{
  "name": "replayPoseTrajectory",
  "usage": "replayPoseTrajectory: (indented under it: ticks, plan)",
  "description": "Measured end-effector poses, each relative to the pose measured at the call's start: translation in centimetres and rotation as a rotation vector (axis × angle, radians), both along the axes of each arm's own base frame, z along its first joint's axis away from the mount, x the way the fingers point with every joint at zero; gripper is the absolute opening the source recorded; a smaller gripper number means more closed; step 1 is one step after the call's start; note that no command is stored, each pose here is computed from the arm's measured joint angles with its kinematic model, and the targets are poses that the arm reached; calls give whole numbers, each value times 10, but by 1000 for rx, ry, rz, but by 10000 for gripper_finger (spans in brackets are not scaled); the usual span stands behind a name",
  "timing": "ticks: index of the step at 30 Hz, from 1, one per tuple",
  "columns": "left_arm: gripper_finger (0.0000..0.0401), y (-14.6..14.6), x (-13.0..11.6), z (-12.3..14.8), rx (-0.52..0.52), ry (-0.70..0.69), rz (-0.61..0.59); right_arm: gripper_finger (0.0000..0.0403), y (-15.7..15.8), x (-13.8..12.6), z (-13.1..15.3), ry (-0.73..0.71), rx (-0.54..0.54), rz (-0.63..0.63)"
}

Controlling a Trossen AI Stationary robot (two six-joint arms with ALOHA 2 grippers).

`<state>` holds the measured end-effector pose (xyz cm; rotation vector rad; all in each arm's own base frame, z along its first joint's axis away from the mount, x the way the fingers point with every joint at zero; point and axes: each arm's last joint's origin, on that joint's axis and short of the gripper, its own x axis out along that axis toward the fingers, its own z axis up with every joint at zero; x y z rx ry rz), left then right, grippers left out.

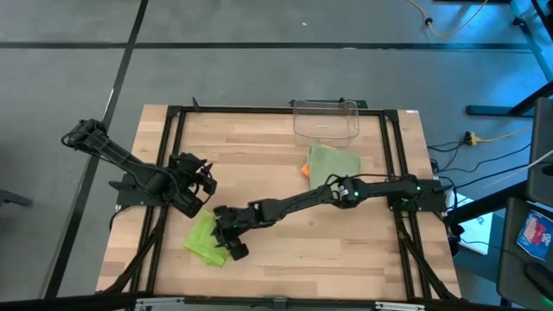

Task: Fold microfiber towels
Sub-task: Move the light green microfiber cloth to the center of the table

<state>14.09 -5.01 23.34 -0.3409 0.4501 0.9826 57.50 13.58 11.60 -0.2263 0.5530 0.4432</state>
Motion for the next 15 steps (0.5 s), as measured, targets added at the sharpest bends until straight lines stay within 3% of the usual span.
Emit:
replayPoseTrajectory:
  ticks: [3, 10, 15]
  plan:
    - [103, 0, 0, 0, 0, -1, 0, 198, -4, -5, -14, 112, -29, -16]
    - [103, 0, 0, 0, 0, -1, 0, 198, -29, -24, -19, 421, -94, -115]
    - [103, 0, 0, 0, -1, -1, 0, 198, -47, -34, -15, 559, -109, -127]
